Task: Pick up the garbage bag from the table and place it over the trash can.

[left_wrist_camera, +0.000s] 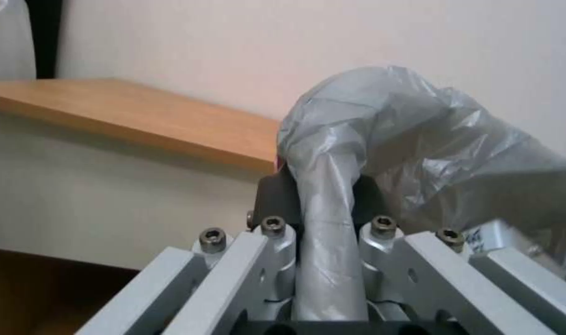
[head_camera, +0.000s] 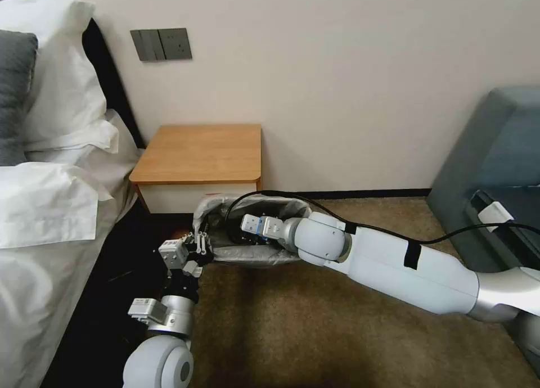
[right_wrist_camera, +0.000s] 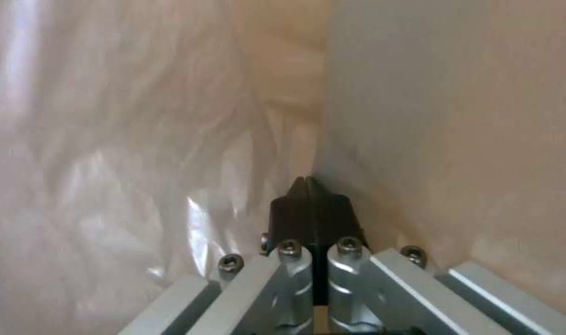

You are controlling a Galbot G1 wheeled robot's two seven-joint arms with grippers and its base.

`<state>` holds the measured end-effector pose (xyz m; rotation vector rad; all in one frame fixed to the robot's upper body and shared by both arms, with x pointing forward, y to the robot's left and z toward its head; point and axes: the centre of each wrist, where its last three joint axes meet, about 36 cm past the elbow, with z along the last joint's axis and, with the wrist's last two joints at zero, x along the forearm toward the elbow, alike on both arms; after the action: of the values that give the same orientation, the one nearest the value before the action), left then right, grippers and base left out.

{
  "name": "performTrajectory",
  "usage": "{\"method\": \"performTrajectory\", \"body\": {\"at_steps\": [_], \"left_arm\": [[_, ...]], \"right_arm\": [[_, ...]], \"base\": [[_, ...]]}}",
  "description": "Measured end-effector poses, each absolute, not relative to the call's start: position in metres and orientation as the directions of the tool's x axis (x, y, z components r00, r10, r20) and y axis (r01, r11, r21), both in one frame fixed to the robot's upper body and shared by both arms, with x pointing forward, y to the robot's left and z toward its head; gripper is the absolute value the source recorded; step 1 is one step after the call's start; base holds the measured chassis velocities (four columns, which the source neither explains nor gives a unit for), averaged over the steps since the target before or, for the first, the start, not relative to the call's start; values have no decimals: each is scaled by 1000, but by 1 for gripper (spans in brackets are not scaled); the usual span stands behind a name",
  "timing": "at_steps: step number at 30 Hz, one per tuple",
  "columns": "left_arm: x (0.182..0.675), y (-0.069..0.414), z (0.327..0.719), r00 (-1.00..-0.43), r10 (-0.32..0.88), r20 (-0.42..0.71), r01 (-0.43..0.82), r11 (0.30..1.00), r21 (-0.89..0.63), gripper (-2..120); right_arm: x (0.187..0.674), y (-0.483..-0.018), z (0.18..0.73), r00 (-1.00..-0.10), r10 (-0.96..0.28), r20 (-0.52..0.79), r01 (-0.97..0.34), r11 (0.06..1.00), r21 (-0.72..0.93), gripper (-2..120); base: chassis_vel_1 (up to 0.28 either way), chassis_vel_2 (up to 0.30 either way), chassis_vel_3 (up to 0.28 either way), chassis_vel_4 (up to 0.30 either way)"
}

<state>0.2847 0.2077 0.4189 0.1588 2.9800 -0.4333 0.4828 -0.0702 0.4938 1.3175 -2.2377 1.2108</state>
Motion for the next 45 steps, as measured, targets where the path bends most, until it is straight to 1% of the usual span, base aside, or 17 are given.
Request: {"method": "performTrajectory", "body": {"at_steps": [6,12,22,24,26,29,31,32,33,35,36,37,38,39,43,44,45], "left_arm": [[286,211,408,-989,84,-122,112,962,-250,8],[287,210,400,-991,75,-110,101,963,-252,8],[288,208,401,-997,25,-66,47,932,-359,8],[290,210,400,-999,2,-41,18,927,-374,8],[290,211,399,-999,-2,-33,11,926,-377,8],[292,212,391,-999,-26,40,-40,919,-393,8],[293,212,389,-998,-30,56,-50,919,-392,8],[293,210,386,-995,-40,88,-71,920,-386,8],[293,210,386,-995,-40,88,-71,920,-386,8],[292,204,382,-985,-57,165,-114,926,-359,8],[292,204,382,-985,-57,165,-114,926,-359,8],[290,201,381,-980,-59,191,-124,928,-350,8],[288,198,379,-973,-60,222,-133,932,-336,8],[288,198,379,-973,-60,222,-133,932,-336,8],[277,189,371,-953,-78,291,-164,944,-285,8],[277,189,371,-953,-78,291,-164,944,-285,8],[275,188,370,-951,-76,301,-165,945,-283,8]], "right_arm": [[474,-70,510,-548,-635,544,-819,276,-503,0],[461,-77,532,-511,-684,521,-846,291,-448,0],[438,-116,531,-459,-740,492,-887,416,-202,0],[426,-141,529,-487,-743,460,-866,479,-143,0],[423,-146,530,-496,-742,451,-861,489,-140,0],[395,-169,543,-583,-746,321,-810,563,-162,0],[391,-171,543,-604,-744,287,-796,580,-173,0],[387,-177,542,-652,-728,212,-758,620,-201,0],[387,-177,542,-652,-728,212,-758,620,-201,0],[380,-200,530,-768,-634,88,-633,733,-248,0],[380,-200,530,-768,-634,88,-633,733,-248,0],[377,-209,524,-803,-592,62,-586,768,-257,2],[369,-220,511,-851,-525,37,-514,815,-266,9],[369,-220,511,-851,-525,37,-514,815,-266,9],[315,-228,458,-947,-319,43,-321,931,-174,27],[315,-228,458,-947,-319,43,-321,931,-174,27],[305,-228,455,-958,-283,40,-286,945,-158,32]], "base": [[0,0,0,0],[0,0,0,0],[0,0,0,0],[0,0,0,0],[0,0,0,0],[0,0,0,0],[0,0,0,0],[0,0,0,0],[0,0,0,0],[0,0,0,0],[0,0,0,0],[0,0,0,0],[0,0,0,0],[0,0,0,0],[0,0,0,0],[0,0,0,0],[0,0,0,0]]}}
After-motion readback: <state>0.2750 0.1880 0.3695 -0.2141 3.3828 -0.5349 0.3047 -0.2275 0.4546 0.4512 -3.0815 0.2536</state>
